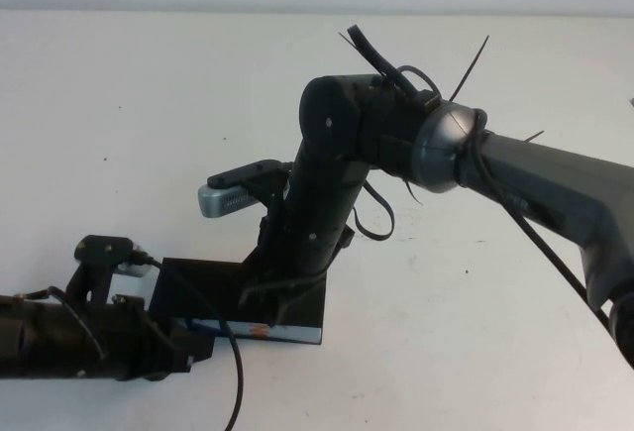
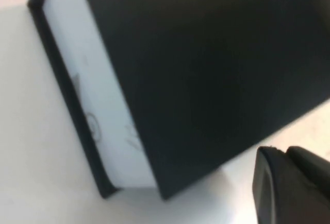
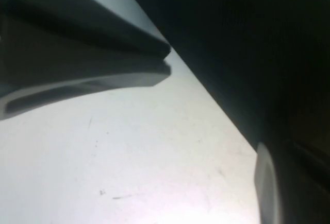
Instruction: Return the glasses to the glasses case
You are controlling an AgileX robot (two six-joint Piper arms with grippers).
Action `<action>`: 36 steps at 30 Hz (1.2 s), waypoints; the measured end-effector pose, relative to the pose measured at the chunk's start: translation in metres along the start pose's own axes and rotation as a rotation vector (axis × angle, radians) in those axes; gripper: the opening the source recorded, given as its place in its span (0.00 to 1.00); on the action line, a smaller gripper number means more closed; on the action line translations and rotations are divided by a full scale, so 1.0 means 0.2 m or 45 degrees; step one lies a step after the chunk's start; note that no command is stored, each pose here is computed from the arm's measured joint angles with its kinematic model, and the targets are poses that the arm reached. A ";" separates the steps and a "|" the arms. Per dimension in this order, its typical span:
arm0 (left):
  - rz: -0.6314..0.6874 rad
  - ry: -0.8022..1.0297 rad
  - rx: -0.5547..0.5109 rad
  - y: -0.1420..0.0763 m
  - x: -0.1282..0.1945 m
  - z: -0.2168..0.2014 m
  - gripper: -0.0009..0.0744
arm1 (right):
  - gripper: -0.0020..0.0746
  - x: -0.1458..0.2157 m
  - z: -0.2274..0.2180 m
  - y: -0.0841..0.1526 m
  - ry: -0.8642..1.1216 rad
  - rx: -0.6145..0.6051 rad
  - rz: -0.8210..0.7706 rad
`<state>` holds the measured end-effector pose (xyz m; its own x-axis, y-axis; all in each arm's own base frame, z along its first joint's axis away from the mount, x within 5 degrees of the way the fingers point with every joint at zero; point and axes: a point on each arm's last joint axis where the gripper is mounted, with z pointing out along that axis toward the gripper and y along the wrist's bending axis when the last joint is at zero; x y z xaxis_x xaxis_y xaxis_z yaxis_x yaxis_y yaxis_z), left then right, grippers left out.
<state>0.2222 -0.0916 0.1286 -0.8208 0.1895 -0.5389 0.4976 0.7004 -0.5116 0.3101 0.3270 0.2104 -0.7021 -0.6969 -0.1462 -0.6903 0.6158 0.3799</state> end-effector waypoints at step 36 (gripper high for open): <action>0.529 -1.325 -0.568 -0.54 0.43 -0.90 0.01 | 0.01 1.45 -0.93 0.35 -0.701 0.300 0.046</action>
<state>0.0479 -0.0273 0.2586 0.1005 -0.0447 -0.9939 0.3610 0.9326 -0.0055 0.0919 0.0992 0.3652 -0.6698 -0.4196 -0.6126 -0.6402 0.7443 0.1902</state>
